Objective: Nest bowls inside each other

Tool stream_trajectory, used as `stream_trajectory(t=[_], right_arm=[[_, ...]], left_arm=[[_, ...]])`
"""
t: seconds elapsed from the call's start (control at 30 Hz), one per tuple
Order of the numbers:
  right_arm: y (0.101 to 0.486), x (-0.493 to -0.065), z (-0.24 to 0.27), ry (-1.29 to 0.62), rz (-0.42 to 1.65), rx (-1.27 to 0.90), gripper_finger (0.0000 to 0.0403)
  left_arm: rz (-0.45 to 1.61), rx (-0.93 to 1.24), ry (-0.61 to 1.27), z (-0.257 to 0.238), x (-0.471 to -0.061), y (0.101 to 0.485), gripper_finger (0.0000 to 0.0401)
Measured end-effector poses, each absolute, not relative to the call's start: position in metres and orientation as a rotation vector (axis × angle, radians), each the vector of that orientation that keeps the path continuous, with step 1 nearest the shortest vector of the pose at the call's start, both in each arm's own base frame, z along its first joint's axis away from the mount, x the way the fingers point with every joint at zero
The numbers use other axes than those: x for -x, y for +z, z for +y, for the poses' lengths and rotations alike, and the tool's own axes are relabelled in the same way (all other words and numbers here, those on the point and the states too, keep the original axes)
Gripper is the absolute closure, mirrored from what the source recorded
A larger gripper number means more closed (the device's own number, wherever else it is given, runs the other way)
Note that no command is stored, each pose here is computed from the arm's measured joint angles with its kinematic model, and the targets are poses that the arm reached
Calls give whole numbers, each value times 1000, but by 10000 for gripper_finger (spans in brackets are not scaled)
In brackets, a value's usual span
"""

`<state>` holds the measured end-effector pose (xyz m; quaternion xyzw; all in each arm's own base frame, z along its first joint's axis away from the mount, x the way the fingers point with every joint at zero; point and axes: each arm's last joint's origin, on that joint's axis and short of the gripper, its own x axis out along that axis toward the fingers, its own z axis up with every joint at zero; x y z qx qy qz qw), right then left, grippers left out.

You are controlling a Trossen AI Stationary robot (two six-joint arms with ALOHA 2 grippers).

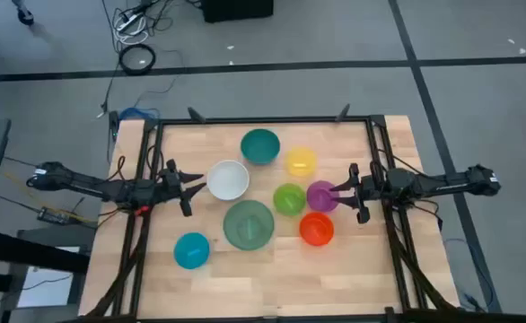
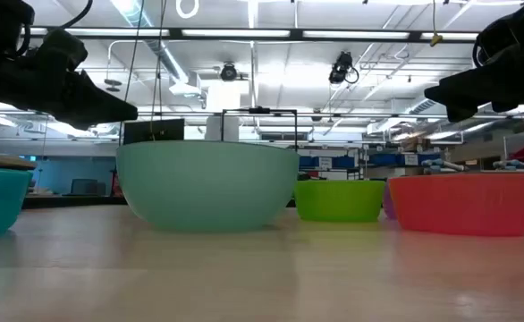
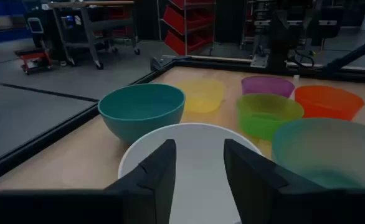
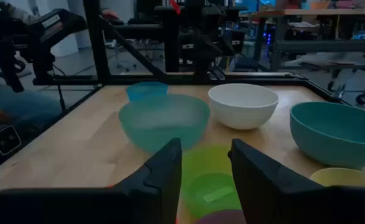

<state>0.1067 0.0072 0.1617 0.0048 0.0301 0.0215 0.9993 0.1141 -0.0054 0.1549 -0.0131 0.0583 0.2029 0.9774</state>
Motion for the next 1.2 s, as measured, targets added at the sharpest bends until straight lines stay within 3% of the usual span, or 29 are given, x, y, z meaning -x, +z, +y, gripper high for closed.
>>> stream_trajectory(t=[1.07, 1.2], right_arm=[[162, -107, 7, 43, 60, -9, 275], [170, -107, 6, 18, -28, -9, 275]], left_arm=[[118, 26, 409, -5, -114, 155, 257], [117, 27, 409, -5, -114, 155, 257]])
